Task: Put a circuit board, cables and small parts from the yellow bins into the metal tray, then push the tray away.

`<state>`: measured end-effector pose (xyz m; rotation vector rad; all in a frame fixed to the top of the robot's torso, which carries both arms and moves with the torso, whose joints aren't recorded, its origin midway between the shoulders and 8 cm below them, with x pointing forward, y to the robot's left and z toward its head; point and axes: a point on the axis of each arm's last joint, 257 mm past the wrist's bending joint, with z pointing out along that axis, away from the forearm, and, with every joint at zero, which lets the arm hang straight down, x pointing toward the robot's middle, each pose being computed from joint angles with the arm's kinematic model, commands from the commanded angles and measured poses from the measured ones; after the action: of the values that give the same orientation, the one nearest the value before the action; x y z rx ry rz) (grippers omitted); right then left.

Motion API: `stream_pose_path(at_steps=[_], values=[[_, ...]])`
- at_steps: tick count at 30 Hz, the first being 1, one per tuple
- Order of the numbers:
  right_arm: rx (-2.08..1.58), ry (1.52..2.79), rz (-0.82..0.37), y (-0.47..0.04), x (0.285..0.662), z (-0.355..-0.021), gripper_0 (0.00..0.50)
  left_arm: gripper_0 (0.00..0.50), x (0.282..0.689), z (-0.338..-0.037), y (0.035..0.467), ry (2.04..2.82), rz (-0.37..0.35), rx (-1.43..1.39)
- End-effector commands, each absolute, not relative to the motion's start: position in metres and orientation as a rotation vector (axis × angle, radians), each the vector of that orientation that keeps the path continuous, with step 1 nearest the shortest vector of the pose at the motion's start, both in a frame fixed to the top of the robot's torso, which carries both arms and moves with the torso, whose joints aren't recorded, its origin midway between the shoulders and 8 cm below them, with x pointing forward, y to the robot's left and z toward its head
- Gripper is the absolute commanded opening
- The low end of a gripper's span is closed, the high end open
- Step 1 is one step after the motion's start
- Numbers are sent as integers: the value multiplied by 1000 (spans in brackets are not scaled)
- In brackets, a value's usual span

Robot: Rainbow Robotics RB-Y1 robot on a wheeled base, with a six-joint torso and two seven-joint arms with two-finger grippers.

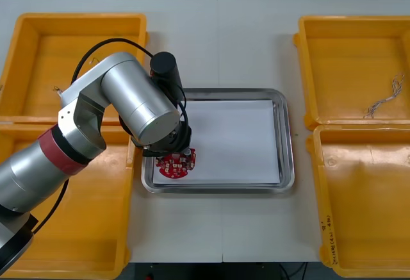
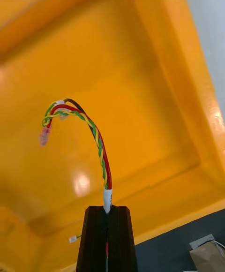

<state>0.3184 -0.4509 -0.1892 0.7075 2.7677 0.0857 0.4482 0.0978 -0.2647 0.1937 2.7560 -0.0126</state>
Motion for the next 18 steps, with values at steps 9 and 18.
stream_pose_path(at_steps=[9,18], values=[[390,2736,103,-424,346,-105,0,0,458,-260,80,2704,-54,210],[160,2717,44,-392,354,-88,0,0,458,-260,81,2708,-56,205]])
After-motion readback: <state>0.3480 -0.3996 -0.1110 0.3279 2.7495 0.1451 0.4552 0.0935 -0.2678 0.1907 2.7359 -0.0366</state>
